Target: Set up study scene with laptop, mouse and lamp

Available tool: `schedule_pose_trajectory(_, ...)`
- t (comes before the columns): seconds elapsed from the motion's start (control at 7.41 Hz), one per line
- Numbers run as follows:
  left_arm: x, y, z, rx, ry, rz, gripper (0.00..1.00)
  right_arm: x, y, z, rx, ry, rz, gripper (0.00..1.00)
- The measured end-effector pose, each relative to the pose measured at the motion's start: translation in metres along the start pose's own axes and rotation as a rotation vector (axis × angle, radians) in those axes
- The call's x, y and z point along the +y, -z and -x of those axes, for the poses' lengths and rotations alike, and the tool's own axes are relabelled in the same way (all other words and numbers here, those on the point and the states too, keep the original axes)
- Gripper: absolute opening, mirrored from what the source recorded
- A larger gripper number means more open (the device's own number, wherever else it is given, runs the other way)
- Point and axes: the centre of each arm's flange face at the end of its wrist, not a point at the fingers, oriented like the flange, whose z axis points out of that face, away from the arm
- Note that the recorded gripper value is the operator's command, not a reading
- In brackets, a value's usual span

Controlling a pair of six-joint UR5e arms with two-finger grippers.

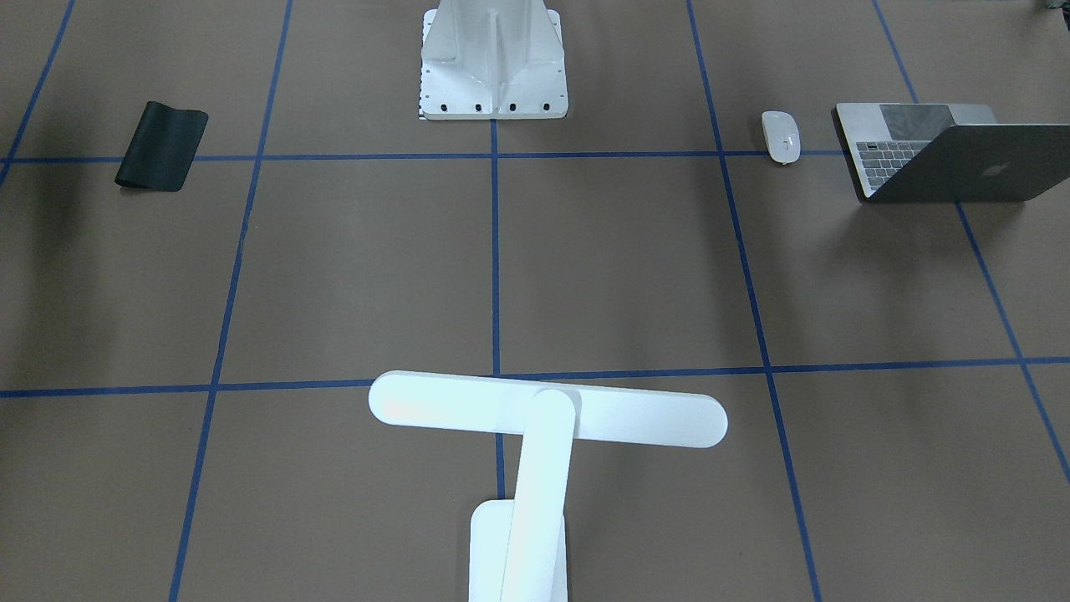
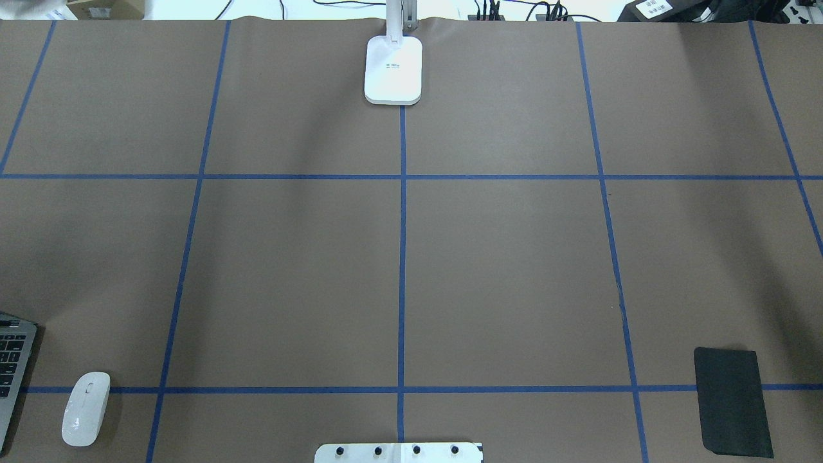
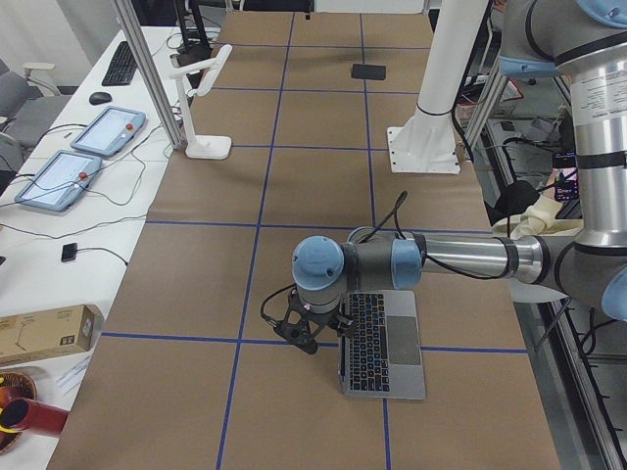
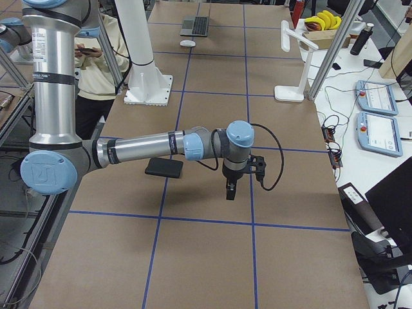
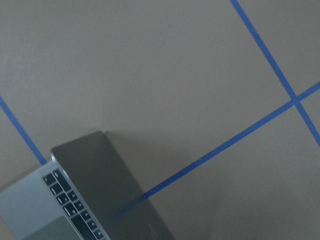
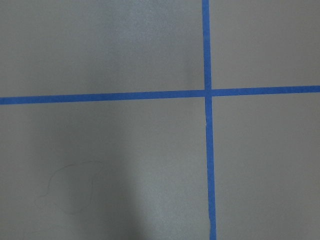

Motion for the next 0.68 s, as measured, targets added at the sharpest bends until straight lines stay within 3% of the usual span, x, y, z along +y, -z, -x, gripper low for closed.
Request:
schedule_pose_trajectory(0.27, 0.0043, 0.0017, -0.0034, 0.028, 0.143, 0.02, 1.0, 0.0005, 0.0032, 0.0028, -0.003, 0.01, -0.006, 1.0)
schedule_pose_trajectory(0.68, 0.0043, -0.0052, 0.0063, 0.031, 0.23, 0.035, 1.0, 0.001, 0.0051, 0.0059, -0.018, 0.014, -0.006, 1.0)
